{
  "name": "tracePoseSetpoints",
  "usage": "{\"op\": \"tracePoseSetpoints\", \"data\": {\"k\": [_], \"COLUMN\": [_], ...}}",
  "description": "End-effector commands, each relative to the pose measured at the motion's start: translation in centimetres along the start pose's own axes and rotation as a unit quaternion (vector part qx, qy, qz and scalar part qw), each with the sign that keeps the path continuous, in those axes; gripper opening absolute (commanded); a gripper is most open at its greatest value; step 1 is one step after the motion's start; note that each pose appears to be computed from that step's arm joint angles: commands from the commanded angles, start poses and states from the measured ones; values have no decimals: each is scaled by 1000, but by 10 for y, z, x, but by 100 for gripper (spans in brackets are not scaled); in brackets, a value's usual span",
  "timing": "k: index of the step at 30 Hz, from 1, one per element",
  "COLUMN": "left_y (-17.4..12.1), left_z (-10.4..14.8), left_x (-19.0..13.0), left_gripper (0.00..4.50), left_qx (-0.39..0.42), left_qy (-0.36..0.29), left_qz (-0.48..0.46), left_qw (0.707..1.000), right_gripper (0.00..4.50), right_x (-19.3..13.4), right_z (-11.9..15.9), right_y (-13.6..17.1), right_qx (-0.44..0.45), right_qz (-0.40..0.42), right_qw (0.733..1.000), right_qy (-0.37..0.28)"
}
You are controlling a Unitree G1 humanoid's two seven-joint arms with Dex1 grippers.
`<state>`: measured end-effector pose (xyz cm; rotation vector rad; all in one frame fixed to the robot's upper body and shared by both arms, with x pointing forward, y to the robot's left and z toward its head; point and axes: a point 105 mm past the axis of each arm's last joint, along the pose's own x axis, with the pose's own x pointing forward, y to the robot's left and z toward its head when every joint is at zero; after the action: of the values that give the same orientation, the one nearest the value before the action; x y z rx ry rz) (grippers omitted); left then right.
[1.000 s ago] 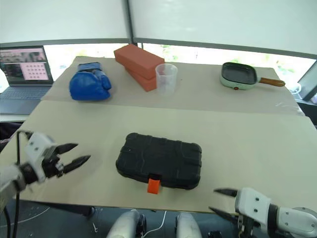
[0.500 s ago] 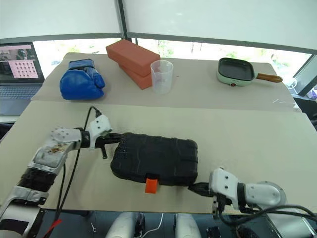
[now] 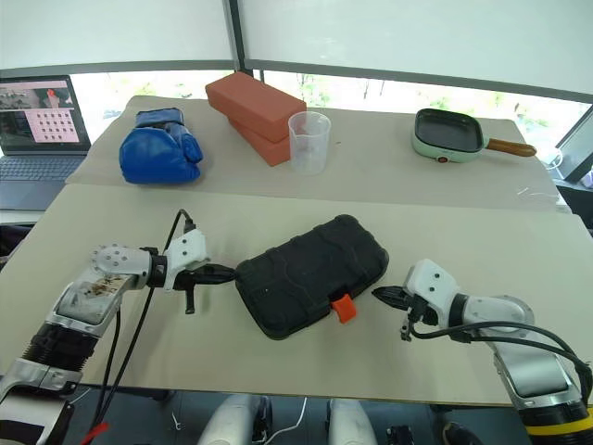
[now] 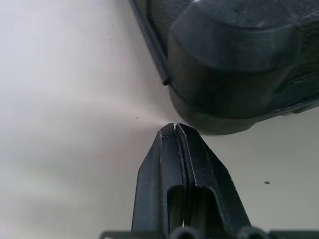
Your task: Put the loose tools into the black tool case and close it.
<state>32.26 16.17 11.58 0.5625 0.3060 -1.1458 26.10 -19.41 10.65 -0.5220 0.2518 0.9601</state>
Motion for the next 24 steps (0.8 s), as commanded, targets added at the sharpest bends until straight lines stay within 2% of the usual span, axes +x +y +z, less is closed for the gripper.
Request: {"op": "tracePoseSetpoints", "data": {"k": [1,5,8,15,19,24], "left_y": [27,14,-5,-27,-35,-37], "left_z": [57,98,108,85,65,63], "left_x": [-30,-26,-1,65,76,76], "left_gripper": [8,8,8,8,8,8], "left_qx": [3,28,87,161,180,176], "left_qy": [-68,-94,-82,-28,3,-3], "left_qz": [22,-47,-91,-138,-159,-160], "left_qw": [997,994,989,977,971,971], "right_gripper": [0,0,0,0,0,0], "right_x": [-18,-17,-10,11,19,27], "right_z": [23,32,37,43,38,26], "right_y": [8,20,25,32,35,39], "right_qx": [-13,-12,-17,-25,-24,-24], "right_qz": [27,49,57,70,72,69], "right_qw": [999,998,997,996,996,997], "right_qy": [-29,-39,-45,-55,-47,-27]}}
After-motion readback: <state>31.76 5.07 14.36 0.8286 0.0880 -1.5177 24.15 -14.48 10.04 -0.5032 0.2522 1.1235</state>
